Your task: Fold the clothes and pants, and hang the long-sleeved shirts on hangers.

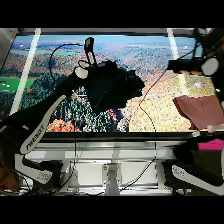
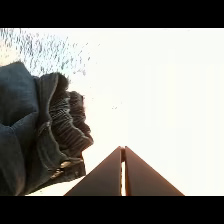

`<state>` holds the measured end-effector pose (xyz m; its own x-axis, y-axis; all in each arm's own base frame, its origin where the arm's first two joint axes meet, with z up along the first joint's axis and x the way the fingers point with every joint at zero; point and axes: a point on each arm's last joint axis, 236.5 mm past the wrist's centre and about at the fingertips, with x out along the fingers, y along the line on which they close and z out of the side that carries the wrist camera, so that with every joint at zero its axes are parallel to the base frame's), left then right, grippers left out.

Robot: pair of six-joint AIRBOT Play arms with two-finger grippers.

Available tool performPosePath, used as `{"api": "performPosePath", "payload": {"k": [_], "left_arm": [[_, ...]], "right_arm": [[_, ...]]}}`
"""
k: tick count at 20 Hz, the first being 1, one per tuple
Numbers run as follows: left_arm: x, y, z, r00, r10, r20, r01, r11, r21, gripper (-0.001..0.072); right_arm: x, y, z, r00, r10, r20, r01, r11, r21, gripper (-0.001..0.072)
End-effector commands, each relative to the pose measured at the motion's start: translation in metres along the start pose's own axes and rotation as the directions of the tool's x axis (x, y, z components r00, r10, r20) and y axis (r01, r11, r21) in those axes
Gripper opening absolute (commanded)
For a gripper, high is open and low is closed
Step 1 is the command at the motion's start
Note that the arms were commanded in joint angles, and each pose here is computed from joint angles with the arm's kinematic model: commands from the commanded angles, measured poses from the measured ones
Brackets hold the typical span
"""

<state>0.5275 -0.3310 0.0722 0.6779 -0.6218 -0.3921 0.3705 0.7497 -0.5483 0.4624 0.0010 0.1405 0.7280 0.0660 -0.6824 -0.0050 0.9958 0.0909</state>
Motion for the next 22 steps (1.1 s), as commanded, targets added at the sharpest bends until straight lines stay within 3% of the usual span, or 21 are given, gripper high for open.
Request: {"api": "performPosePath", "payload": {"k": [1, 6, 13, 16, 19, 20, 22], "left_arm": [[0.020, 0.035, -0.029, 0.997, 0.054, -0.061, -0.053, 0.998, 0.022, 0.0020], [0.045, 0.036, -0.094, 0.980, 0.045, -0.193, -0.042, 0.999, 0.020, 0.0020], [0.034, -0.079, -0.200, 0.887, -0.132, -0.443, 0.189, 0.978, 0.089, 0.0021], [0.027, -0.093, -0.203, 0.883, -0.128, -0.451, 0.225, 0.960, 0.168, 0.0021], [0.018, -0.087, -0.159, 0.914, -0.127, -0.384, 0.206, 0.964, 0.171, 0.0021], [0.013, -0.083, -0.138, 0.928, -0.126, -0.351, 0.196, 0.966, 0.171, 0.0021], [-0.002, -0.074, -0.089, 0.955, -0.122, -0.270, 0.171, 0.971, 0.169, 0.0021]], "right_arm": [[-0.050, -0.016, 0.008, 0.995, -0.038, 0.090, 0.037, 0.999, 0.007, 0.0025], [-0.101, -0.012, 0.017, 0.985, -0.042, 0.166, 0.043, 0.999, -0.003, 0.0025], [-0.112, -0.011, 0.024, 0.977, -0.043, 0.209, 0.051, 0.998, -0.030, 0.0025], [-0.119, -0.013, 0.051, 0.945, -0.054, 0.321, 0.067, 0.997, -0.030, 0.0026], [-0.131, -0.020, 0.084, 0.886, -0.075, 0.458, 0.099, 0.995, -0.027, 0.0026], [-0.126, -0.030, 0.084, 0.885, -0.096, 0.455, 0.114, 0.993, -0.013, 0.0040], [-0.101, -0.067, 0.061, 0.924, -0.165, 0.344, 0.157, 0.986, 0.050, 0.0204]]}}
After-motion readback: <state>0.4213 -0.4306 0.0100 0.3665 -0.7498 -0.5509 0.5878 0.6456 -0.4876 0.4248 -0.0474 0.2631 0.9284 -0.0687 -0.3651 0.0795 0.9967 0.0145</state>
